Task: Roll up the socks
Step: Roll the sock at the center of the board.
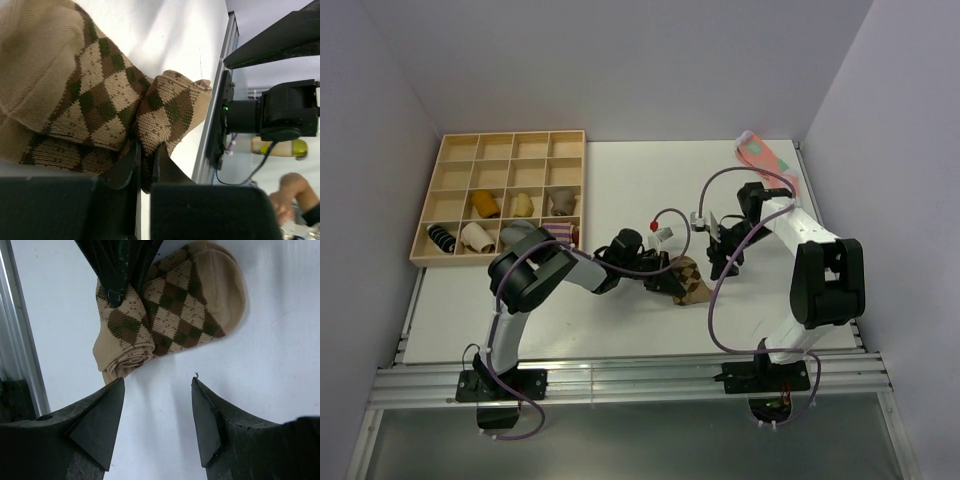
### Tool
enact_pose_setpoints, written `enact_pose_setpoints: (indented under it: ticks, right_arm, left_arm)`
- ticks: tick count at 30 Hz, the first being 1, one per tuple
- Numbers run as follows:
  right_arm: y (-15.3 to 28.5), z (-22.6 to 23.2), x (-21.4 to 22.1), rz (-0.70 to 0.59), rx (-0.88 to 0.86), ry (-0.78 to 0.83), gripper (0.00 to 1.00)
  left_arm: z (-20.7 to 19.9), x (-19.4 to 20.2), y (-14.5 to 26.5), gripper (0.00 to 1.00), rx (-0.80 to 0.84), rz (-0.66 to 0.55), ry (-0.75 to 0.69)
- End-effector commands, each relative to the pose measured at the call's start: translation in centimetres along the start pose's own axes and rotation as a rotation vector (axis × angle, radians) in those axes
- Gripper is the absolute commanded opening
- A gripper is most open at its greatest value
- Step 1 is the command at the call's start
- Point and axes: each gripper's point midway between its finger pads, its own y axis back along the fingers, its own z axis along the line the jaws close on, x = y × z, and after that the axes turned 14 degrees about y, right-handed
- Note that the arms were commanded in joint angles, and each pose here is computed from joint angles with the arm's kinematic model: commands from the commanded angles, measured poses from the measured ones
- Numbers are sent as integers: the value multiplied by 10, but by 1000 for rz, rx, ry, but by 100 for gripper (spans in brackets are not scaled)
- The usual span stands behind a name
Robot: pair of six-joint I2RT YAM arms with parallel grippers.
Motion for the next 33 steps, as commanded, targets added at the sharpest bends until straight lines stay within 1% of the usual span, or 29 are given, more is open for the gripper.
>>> enact_pose_setpoints:
  ticks: [1,9,16,20,24,33]
  right_arm:
    - [5,1,-10,-45,16,122,64]
    - [-3,20,-12,-9,45,263,67]
    - [-12,44,-15,-10,4,317,68]
    - [-22,53,-15,11,-14,367,68]
    - [-30,54,-18,14,-15,409,68]
    - [-41,47,-19,40,-44,419,68]
  left_arm:
    - [80,64,22,0,-269,171,288]
    - [75,65,23,0,-269,208,359]
    - [74,61,22,0,-266,199,395]
    - [74,60,22,0,-263,199,411]
    - [74,58,21,0,-261,198,419]
    - [76,57,24,0,-251,195,430]
